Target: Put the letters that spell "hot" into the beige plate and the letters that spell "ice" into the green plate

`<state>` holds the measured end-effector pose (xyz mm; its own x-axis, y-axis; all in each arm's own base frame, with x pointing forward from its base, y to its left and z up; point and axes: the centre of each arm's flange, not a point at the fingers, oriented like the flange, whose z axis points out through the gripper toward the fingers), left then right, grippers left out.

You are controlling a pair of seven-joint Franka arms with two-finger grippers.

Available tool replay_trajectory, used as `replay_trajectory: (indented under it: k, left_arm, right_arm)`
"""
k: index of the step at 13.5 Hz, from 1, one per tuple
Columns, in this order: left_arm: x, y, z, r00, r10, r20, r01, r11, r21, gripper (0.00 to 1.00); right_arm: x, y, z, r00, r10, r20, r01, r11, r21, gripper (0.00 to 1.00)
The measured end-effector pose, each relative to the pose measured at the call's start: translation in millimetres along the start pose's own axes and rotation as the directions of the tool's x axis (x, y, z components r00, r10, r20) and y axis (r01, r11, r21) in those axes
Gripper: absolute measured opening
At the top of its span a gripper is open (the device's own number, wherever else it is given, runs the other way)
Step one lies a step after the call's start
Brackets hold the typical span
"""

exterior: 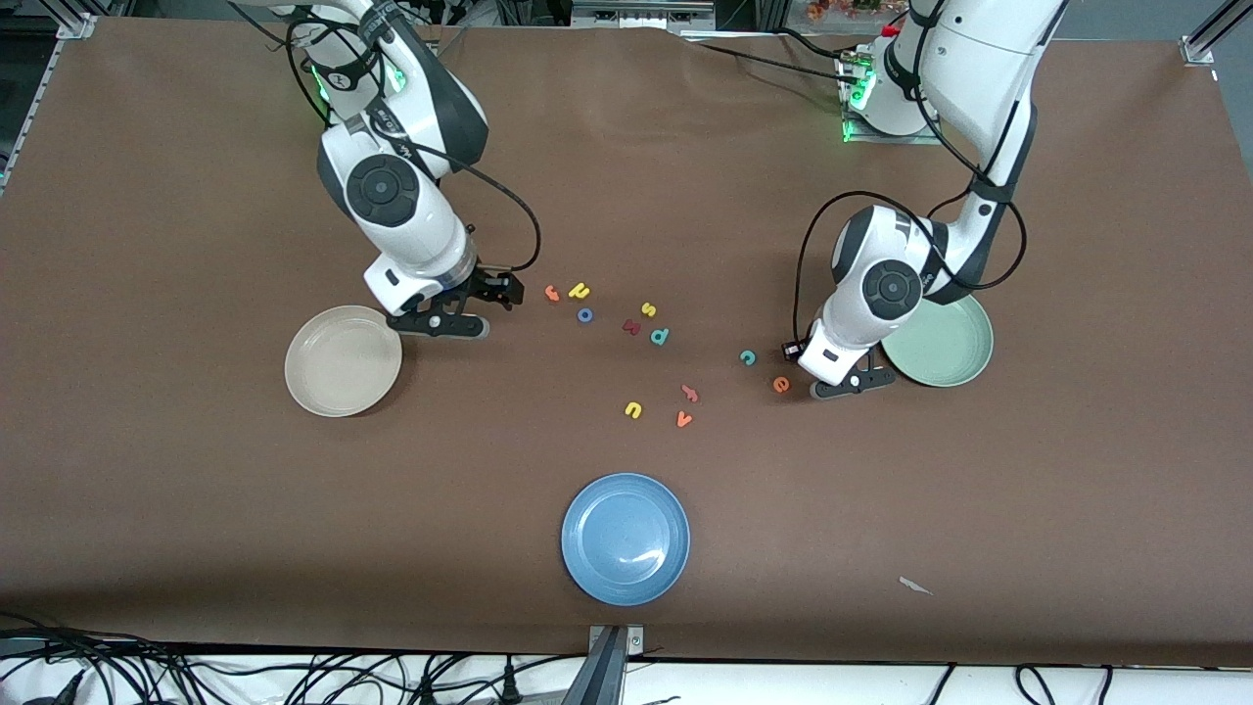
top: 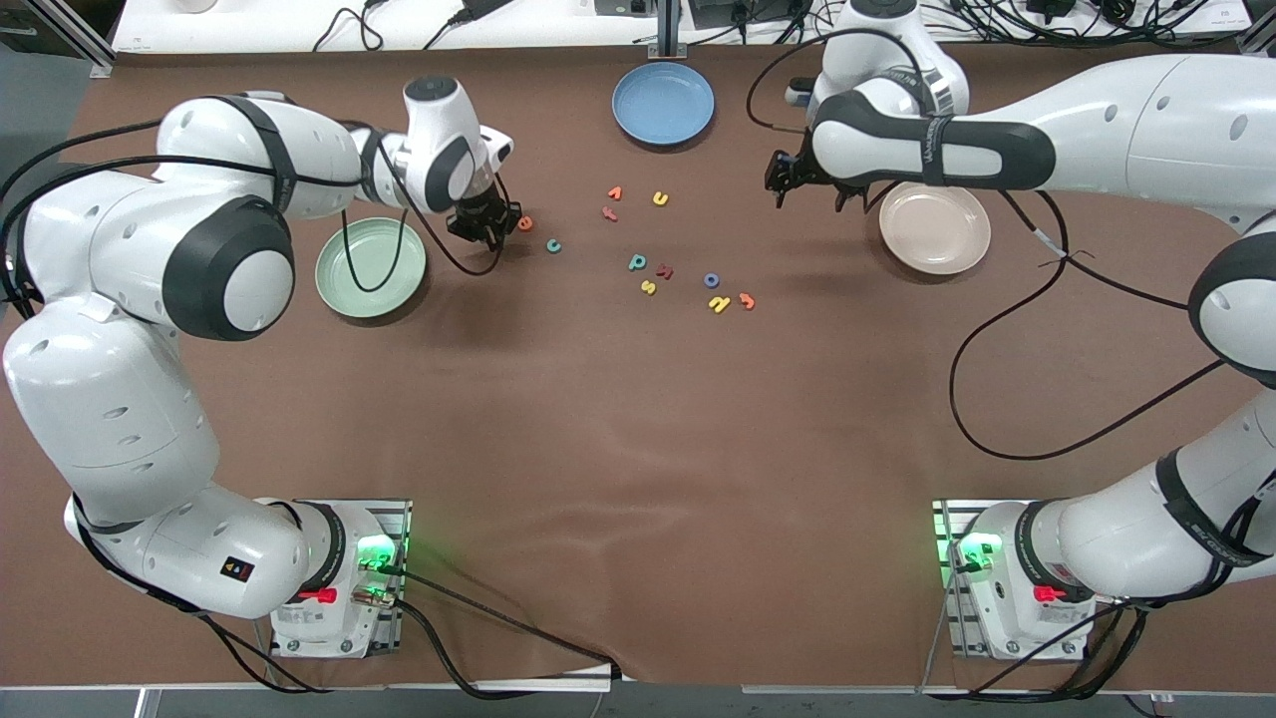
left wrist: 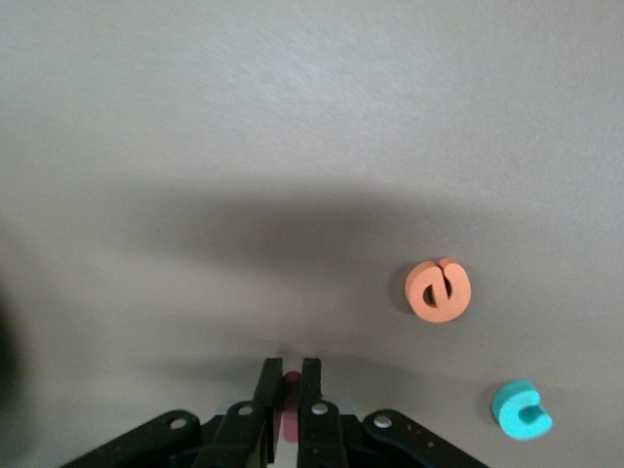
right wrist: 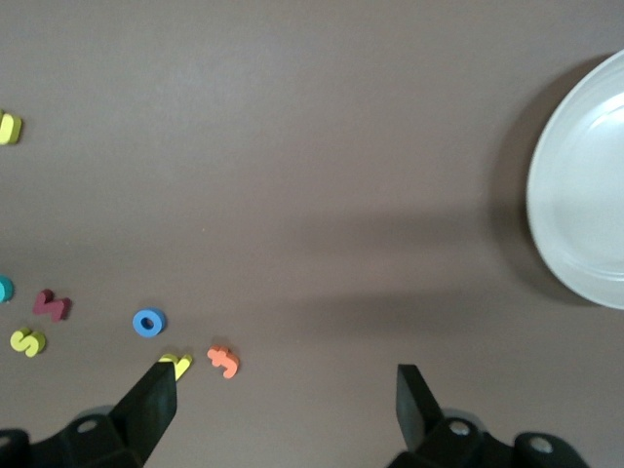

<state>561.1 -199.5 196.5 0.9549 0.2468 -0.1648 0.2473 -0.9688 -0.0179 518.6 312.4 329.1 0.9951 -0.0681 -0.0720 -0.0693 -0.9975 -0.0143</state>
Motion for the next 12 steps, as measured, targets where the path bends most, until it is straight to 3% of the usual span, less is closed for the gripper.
replay_trajectory:
  k: [3, 5, 12]
  left_arm:
    - [29.0, -22.8, -79.7, 0.988, 0.014, 0.155, -0.02, 0.999, 0.042, 0.11]
    - [43.7, -58.0, -106.9, 0.975, 0.061, 0.216, -0.069, 0.997, 0.031, 0.11]
    - [75.3, -171.5, -57.0, 0.931, 0.186, 0.315, -0.212, 0.976, 0.05, 0.11]
  right_arm:
    - [-7.5, -15.0, 25.0, 0.997, -0.068, -0.022, 0.067, 0.998, -0.012, 1.0]
    - [-7.3, -21.0, 45.7, 0.993, -0.109, -0.032, 0.109, 0.994, -0.018, 1.0]
    - [-15.4, -40.0, 98.1, 0.983, -0.184, -0.026, 0.184, 0.983, -0.002, 1.0]
